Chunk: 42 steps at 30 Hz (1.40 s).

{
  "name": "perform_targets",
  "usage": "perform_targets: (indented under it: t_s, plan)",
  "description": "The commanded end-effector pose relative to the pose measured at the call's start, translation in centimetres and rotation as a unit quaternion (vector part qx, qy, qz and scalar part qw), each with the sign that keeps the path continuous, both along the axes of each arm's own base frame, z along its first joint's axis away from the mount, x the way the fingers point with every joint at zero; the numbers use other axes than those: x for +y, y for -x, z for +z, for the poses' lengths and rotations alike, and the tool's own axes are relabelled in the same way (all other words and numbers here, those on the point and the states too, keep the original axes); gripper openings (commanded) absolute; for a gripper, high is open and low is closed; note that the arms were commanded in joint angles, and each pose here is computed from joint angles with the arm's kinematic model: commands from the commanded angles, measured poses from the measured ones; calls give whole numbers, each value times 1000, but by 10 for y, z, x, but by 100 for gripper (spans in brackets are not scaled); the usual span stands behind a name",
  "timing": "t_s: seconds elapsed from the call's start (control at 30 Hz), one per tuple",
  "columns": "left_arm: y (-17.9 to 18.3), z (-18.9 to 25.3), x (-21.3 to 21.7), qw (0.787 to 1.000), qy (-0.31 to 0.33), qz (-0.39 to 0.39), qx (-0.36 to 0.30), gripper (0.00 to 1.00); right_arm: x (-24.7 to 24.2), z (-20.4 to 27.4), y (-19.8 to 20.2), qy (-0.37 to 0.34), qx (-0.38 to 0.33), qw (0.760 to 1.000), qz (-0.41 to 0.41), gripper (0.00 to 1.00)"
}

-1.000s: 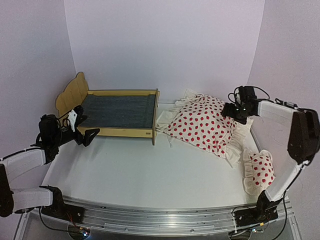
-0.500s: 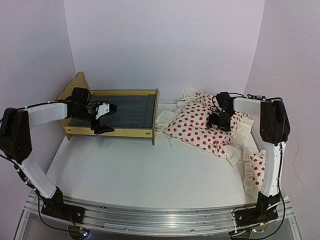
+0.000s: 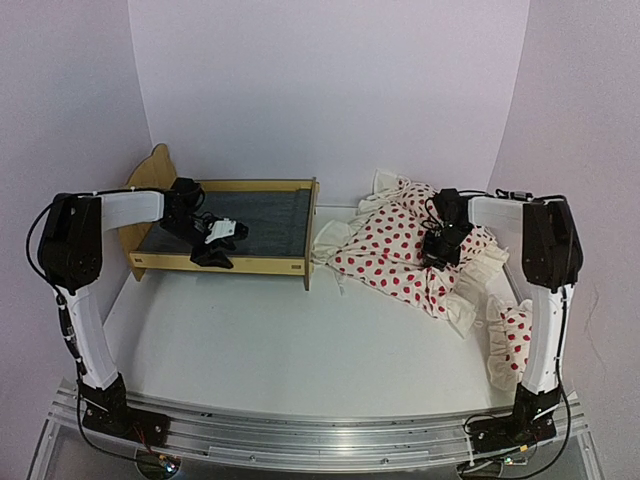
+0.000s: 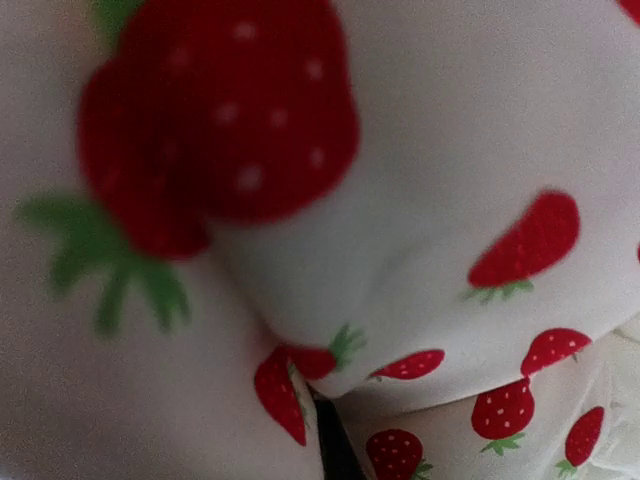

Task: Set up the pet bed

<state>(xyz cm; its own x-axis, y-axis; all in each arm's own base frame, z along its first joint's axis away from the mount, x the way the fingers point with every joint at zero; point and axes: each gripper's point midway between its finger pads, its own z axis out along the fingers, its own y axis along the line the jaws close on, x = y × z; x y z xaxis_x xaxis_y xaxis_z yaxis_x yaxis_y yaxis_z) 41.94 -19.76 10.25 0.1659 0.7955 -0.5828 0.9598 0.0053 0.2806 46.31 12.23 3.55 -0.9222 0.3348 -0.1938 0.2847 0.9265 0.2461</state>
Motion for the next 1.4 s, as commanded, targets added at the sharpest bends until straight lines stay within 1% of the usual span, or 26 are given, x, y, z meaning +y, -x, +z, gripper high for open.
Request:
perform_targets:
  t_s: [0.0,0.07,0.13,0.2,0.23,0.33,0.4,0.53,0.63,0.8,0.9,0.93,0.97,1.0,1.03,1.07,1.13,1.23,1.3,1.37]
  plan:
    - [-2,-15,-1,1000,-21,-6,2,47,8,86,-2,-43,-70,996,-22,0]
    - [-3,-17,-2,1000,-23,-5,-2,41,6,113,-6,-46,-101,993,-29,0]
    - [1,-17,-6,1000,-24,-8,-1,32,3,139,-8,-46,-131,990,-37,0]
    - [8,-18,-11,1000,-25,-15,3,21,-2,162,-9,-44,-157,985,-47,0]
    - [12,-19,-13,999,-25,-18,6,17,-4,174,-9,-44,-171,983,-54,0]
    - [29,-17,-24,999,-25,-37,24,5,-13,213,-8,-40,-216,973,-74,0]
    - [44,-8,-36,998,-13,-51,39,0,-18,238,-7,-38,-245,965,-85,0]
    - [72,5,-58,995,6,-68,72,0,-33,299,1,-32,-317,941,-111,0]
    - [96,7,-73,991,13,-72,109,0,-44,344,10,-34,-376,917,-132,0]
    - [139,5,-105,984,19,-90,154,0,-45,404,25,-82,-460,872,-144,0]
    - [161,7,-126,977,33,-92,191,0,-31,428,29,-122,-492,854,-120,0]
    - [165,10,-131,975,38,-91,200,5,-24,433,29,-133,-498,850,-110,0]
    - [166,14,-135,974,45,-89,206,11,-18,437,29,-143,-503,846,-103,0]
    - [164,19,-138,973,52,-86,209,20,-11,440,29,-153,-506,844,-95,0]
    - [159,26,-142,973,60,-79,208,30,-3,442,28,-162,-508,842,-85,0]
    - [152,36,-147,975,66,-71,202,37,5,445,27,-169,-509,841,-77,0]
    - [138,58,-155,977,82,-56,187,48,23,446,25,-183,-509,839,-61,0]
    - [120,117,-171,979,133,-53,146,63,47,455,23,-205,-516,830,-41,0]
    - [113,159,-180,976,177,-64,111,73,65,461,22,-226,-524,820,-28,0]
    - [108,188,-186,971,215,-72,70,82,83,466,22,-242,-531,812,-15,0]
